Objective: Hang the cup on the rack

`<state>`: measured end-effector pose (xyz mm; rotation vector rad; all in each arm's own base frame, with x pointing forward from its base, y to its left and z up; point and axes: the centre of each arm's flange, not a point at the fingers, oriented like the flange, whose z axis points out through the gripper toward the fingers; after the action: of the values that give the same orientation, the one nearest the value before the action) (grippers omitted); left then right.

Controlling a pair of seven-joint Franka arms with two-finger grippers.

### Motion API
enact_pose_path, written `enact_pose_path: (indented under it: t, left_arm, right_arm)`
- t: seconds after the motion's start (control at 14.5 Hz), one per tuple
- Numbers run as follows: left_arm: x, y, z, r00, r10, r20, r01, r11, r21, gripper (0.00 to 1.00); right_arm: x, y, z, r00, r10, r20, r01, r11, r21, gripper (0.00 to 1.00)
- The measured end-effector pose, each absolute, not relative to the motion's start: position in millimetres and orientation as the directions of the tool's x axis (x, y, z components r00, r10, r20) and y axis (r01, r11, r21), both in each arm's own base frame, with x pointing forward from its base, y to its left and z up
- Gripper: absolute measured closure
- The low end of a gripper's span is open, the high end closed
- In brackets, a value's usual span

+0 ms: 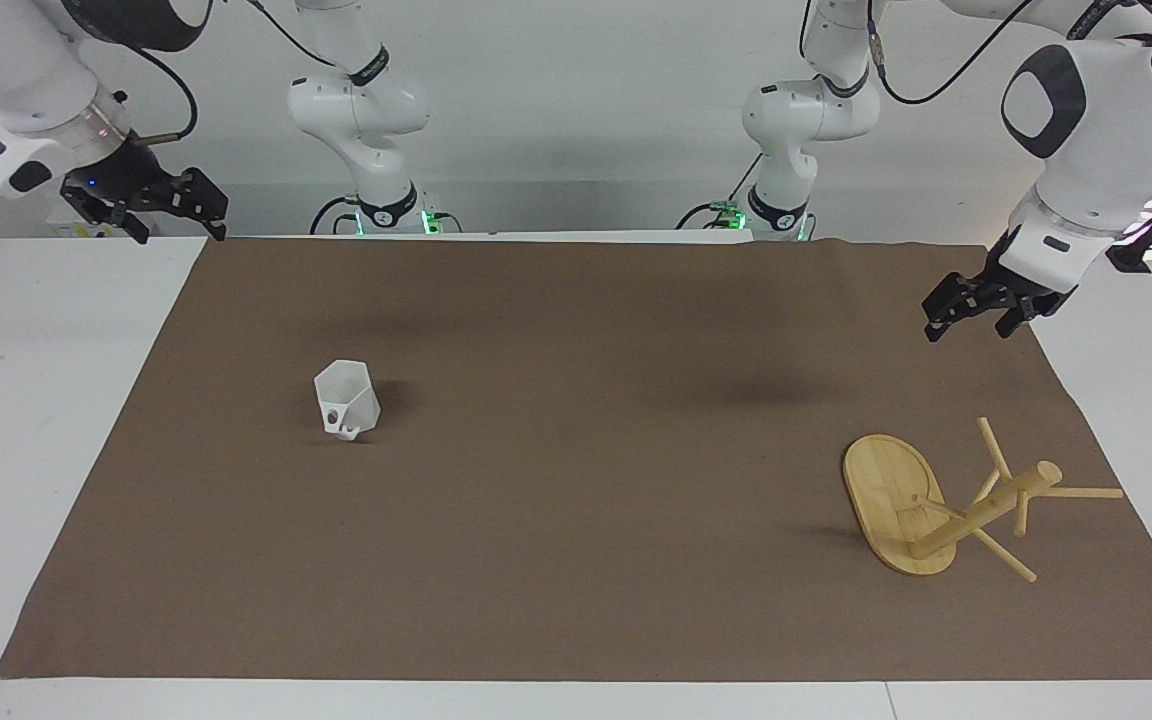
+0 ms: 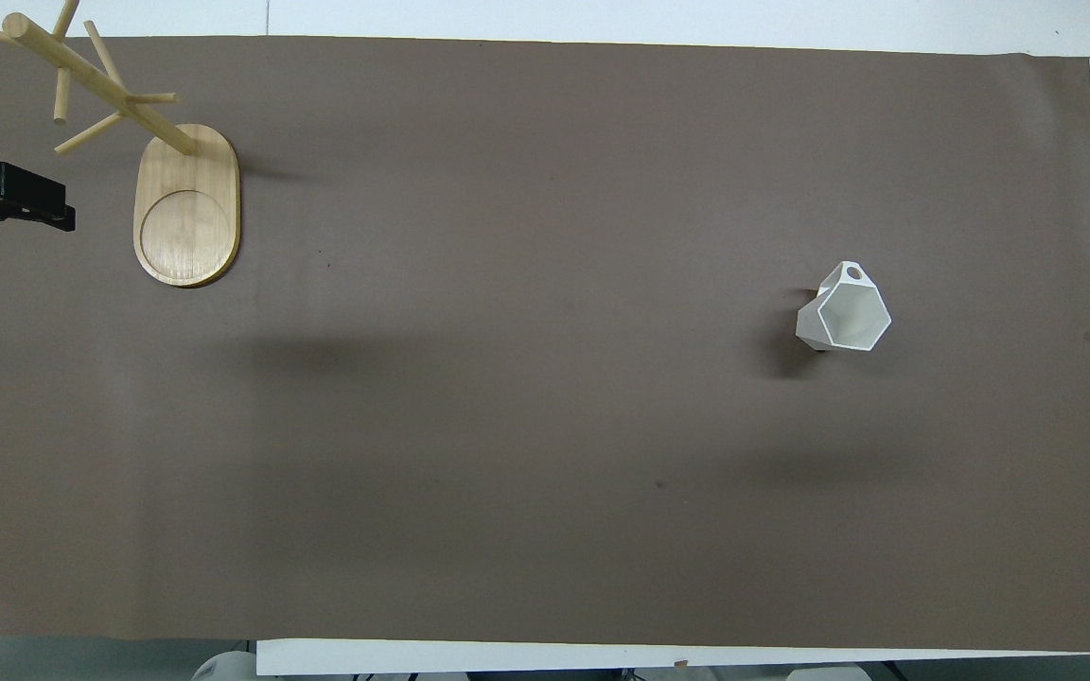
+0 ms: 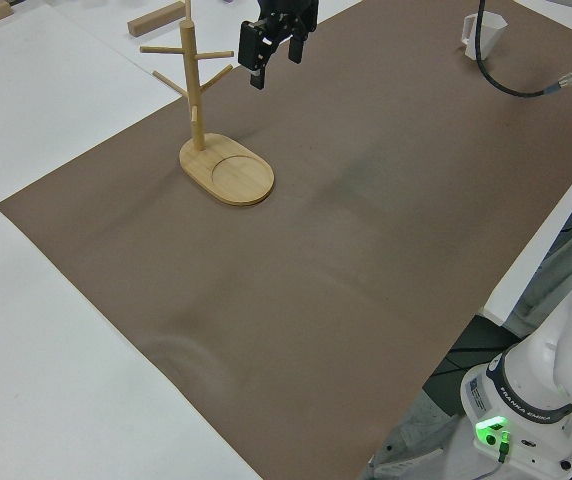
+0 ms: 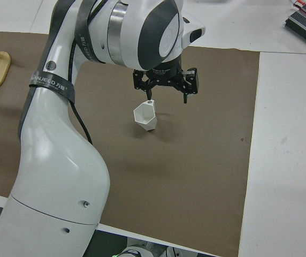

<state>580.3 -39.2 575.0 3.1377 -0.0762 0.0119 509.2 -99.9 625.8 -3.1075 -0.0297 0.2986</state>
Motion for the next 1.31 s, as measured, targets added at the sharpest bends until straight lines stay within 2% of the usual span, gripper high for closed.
enact_pose_path:
  t: [0.55,0.76,0.9,1.03,1.31]
  left_arm:
    - [580.3,-39.2,575.0,0.999,-0.048,0.008,-0.048,-0.999,0.003,0.00]
    - [580.3,-39.2,575.0,0.999,-0.048,0.008,-0.048,-0.999,0.003,0.00]
    - [580.3,-39.2,575.0,0.999,-0.048,0.008,-0.048,-0.999,0.003,0.00]
    - [580.3,-39.2,575.0,0.999,-0.048,0.008,-0.048,-0.999,0.003,0.00]
    - [580.3,-39.2,575.0,0.999,-0.048,0.008,-0.048,-0.999,0.003,0.00]
  right_arm:
    - [511.8,-96.2,624.5,0.983,0.028,-0.182,0.025,-0.999,-0.019,0.00]
    - [519.0,-89.2,627.8,0.972,0.198,-0.129,0.196,-0.980,-0.034,0.00]
    - [523.8,-98.7,626.1,0.908,0.411,-0.074,0.408,-0.911,-0.059,0.00]
    - [525.8,-127.5,613.3,0.826,0.563,0.018,0.560,-0.816,-0.141,0.00]
    - [530.6,-206.3,551.7,0.613,0.698,0.371,0.790,-0.552,-0.267,0.00]
